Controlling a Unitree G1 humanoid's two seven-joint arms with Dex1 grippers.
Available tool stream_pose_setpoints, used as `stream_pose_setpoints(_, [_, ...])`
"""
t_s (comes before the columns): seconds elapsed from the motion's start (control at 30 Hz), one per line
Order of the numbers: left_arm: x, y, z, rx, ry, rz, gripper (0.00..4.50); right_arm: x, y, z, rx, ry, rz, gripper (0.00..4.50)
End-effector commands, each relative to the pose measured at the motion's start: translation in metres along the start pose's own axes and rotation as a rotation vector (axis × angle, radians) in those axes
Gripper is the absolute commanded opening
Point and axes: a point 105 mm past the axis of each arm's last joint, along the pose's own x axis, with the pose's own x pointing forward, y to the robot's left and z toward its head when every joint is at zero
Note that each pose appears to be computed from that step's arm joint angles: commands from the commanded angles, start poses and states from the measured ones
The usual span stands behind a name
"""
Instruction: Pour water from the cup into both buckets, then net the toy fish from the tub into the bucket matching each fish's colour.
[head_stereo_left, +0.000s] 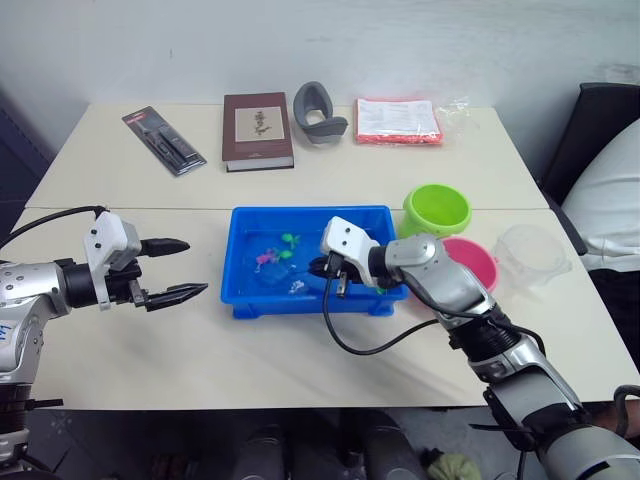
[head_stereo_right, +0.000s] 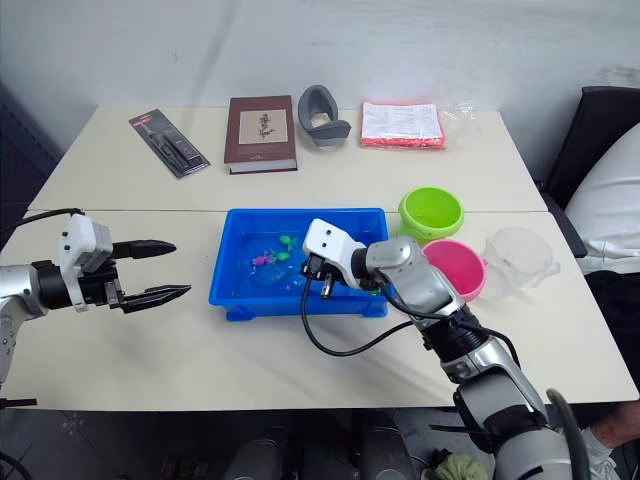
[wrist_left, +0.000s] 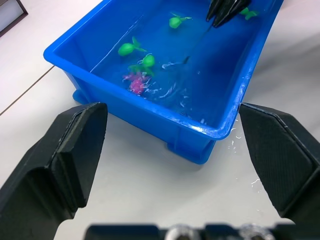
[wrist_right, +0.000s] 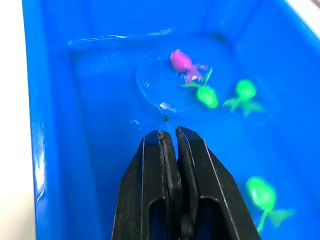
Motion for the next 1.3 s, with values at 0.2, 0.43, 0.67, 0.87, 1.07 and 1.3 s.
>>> stream_pose_setpoints(0.2, [-0.003,0.001,0.010,0.032,-0.030,0.013,4.49,-0.009,0.003,0.006,0.020,-0.035,-0.001,0.00])
stream_pose_setpoints(0.43, [-0.003,0.002,0.011,0.033,-0.031,0.013,4.49,-0.004,0.015,0.016,0.005,-0.067,0.051,0.00])
stream_pose_setpoints(0.67, [-0.002,0.002,0.010,0.032,-0.033,0.014,4.49,-0.004,0.005,0.021,-0.066,-0.086,-0.002,0.00])
stream_pose_setpoints(0.87, [-0.003,0.000,0.009,0.031,-0.034,0.016,4.49,-0.017,0.008,0.022,-0.159,-0.109,-0.010,0.00])
stream_pose_setpoints(1.07, [-0.001,-0.001,0.011,0.031,-0.047,0.009,4.49,-0.042,0.007,0.027,-0.214,-0.182,-0.041,0.00])
stream_pose_setpoints(1.3, [0.012,-0.010,0.026,0.090,-0.087,-0.038,4.49,-0.090,0.013,0.020,-0.055,-0.323,-0.098,0.00])
